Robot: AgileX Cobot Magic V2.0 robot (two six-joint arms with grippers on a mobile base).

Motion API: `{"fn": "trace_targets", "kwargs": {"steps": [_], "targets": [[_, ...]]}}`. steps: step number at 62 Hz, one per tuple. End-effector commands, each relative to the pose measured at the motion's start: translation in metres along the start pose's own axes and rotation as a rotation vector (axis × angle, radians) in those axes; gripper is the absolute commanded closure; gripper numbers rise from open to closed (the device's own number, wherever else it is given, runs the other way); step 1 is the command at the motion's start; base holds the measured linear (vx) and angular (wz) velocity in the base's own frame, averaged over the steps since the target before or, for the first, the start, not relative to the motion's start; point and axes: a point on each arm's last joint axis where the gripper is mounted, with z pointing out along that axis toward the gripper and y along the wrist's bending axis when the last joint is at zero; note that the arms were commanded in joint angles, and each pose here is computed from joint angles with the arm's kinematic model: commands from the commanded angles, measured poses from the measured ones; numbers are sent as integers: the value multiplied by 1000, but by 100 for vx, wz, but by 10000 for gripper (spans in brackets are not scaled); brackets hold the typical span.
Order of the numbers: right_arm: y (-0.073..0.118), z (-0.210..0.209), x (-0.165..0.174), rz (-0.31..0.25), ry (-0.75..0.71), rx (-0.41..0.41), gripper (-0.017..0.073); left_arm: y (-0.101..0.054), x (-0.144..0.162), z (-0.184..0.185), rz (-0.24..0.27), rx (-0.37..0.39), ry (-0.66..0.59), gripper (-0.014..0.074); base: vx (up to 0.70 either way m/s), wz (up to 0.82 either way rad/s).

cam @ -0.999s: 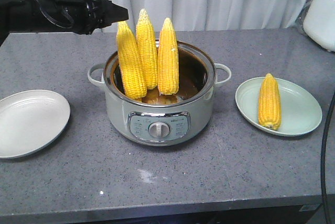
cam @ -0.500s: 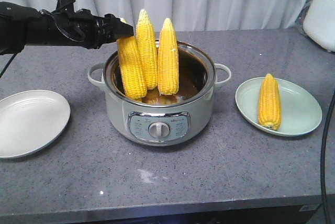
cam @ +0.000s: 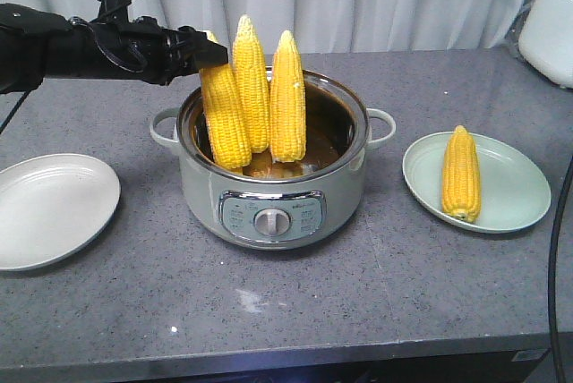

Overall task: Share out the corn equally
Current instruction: 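Reach the left gripper over the pot and grasp the nearest corn cob, then lift the corn cob out and lower it onto the cream plate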

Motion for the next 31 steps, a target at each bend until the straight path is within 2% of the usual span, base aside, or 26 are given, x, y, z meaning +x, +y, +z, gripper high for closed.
{"fn": "trace_targets", "kwargs": {"steps": [1,17,25,31], "targets": [[16,-17,-16,-36,-92,2,-19,-25,-23,-18,19,47,-88,335,0,0],[16,-17,-16,-36,-92,2,-19,-27,-22,-19,23,66,-76,604,0,0],[18,-17,-14,-35,-76,-22,-19,-38,-30,-30,35,78,-107,602,0,0],[18,-17,-14,-34,-74,-26,-19,-56,-41,-51,75,87,-151,602,0,0]]}}
